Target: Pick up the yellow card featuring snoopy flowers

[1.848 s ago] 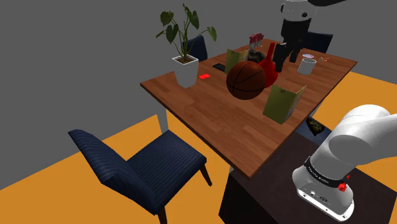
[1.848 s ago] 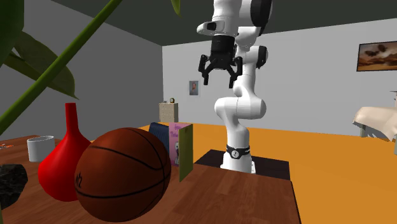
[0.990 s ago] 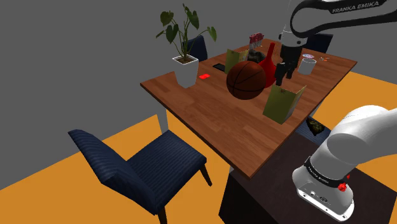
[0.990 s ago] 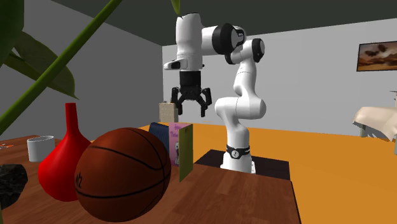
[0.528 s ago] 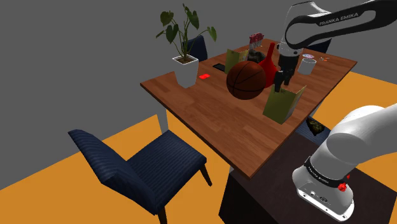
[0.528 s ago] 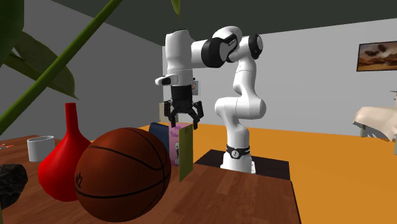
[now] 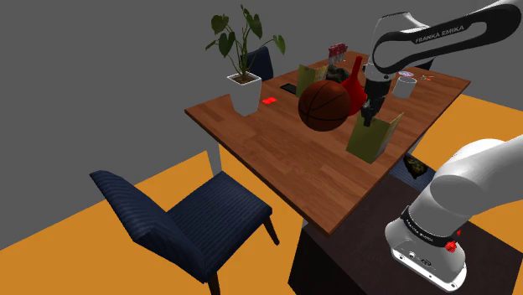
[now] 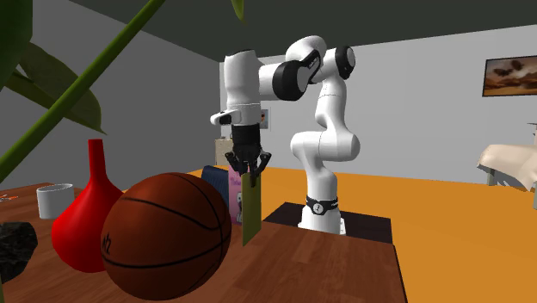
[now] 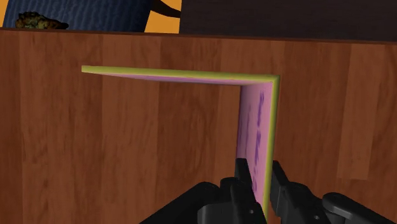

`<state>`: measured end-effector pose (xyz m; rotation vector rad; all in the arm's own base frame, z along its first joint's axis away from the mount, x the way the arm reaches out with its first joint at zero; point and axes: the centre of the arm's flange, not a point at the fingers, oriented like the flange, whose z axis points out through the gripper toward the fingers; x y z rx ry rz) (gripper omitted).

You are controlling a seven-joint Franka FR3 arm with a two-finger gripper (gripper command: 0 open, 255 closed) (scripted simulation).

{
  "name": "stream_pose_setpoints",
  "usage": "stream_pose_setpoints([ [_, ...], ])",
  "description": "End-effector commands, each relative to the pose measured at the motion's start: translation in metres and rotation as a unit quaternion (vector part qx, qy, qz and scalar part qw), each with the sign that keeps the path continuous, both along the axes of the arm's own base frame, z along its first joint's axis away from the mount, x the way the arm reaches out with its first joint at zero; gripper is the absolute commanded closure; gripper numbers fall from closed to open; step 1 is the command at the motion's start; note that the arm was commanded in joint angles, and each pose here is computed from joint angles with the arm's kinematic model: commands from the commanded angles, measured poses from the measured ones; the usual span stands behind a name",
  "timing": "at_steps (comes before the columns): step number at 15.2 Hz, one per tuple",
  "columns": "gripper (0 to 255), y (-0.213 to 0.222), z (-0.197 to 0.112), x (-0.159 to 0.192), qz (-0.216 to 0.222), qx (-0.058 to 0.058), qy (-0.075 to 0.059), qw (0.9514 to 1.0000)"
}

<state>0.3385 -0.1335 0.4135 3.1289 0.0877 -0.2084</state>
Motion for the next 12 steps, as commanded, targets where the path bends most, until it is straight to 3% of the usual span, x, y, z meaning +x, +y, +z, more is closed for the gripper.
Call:
stream_pose_setpoints([
  [1,255,0.000,0.000,0.000,0.000,0.000,0.000,1.0000],
  [7,255,0.000,-0.001,-0.001,0.000,0.000,0.000,1.0000],
  [12,255,0.000,0.025,-0.001,0.000,0.000,0.000,1.0000],
])
